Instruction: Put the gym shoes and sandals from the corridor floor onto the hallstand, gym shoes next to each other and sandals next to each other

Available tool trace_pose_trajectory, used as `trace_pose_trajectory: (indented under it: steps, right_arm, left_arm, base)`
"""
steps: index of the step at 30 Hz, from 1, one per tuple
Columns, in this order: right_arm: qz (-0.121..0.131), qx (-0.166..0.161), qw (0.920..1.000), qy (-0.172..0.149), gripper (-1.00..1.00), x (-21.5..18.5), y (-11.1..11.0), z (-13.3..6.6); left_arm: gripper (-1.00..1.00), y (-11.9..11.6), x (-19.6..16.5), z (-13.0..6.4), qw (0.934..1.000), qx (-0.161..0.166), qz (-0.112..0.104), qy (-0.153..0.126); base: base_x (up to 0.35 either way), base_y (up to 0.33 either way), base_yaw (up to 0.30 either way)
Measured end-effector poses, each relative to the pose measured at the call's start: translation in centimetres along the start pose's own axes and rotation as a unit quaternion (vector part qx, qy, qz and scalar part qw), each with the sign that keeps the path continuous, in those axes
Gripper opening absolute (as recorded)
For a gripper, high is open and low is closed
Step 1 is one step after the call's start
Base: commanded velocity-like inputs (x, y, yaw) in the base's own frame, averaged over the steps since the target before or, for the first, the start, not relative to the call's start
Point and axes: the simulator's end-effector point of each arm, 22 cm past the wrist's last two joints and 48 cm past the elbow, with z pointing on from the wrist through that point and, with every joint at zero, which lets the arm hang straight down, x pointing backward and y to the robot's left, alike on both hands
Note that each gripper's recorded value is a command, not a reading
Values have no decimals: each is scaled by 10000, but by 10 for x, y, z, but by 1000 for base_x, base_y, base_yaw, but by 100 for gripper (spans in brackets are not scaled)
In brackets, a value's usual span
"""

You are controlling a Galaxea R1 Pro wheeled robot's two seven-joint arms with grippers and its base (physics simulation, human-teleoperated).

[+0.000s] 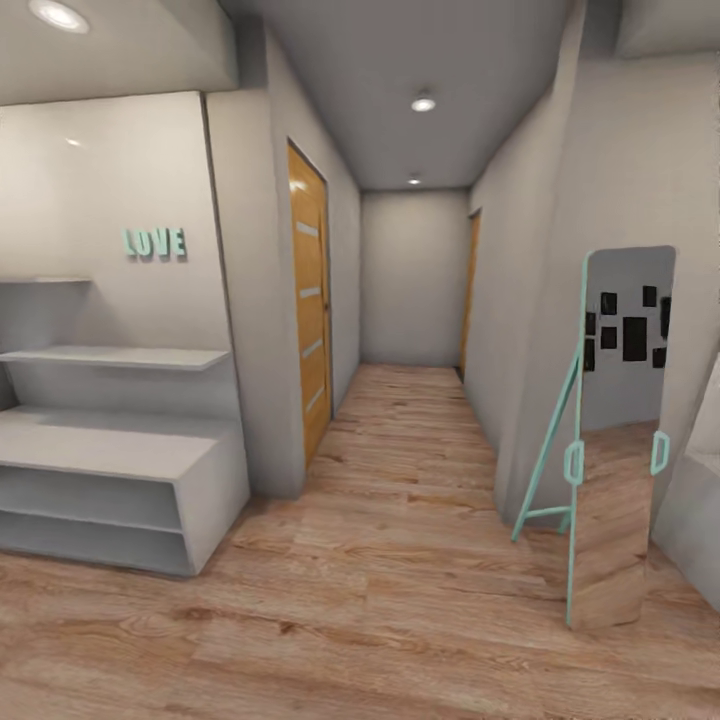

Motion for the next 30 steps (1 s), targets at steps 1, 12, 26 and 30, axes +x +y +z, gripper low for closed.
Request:
trace_pose_trajectory:
  steps: [1, 12, 26, 30]
  right_arm:
    - [0, 1, 10000, -1, 100, 0, 0, 0]
    - [1, 12, 10000, -3, 100, 0, 0, 0]
    - [1, 12, 10000, -1, 100, 0, 0, 0]
    - [1, 12, 10000, 0, 100, 0, 0, 0]
  left_arm:
    - [100, 0, 0, 0, 10000, 0, 0, -1]
    - [100, 0, 0, 0, 10000, 0, 2, 0]
    - [100, 0, 0, 0, 10000, 0, 1, -2]
    - [100, 0, 0, 0, 10000, 0, 1, -1]
  base:
    - [0, 291, -36]
    - [0, 132, -9]
    - [0, 120, -54]
    - [0, 190, -218]
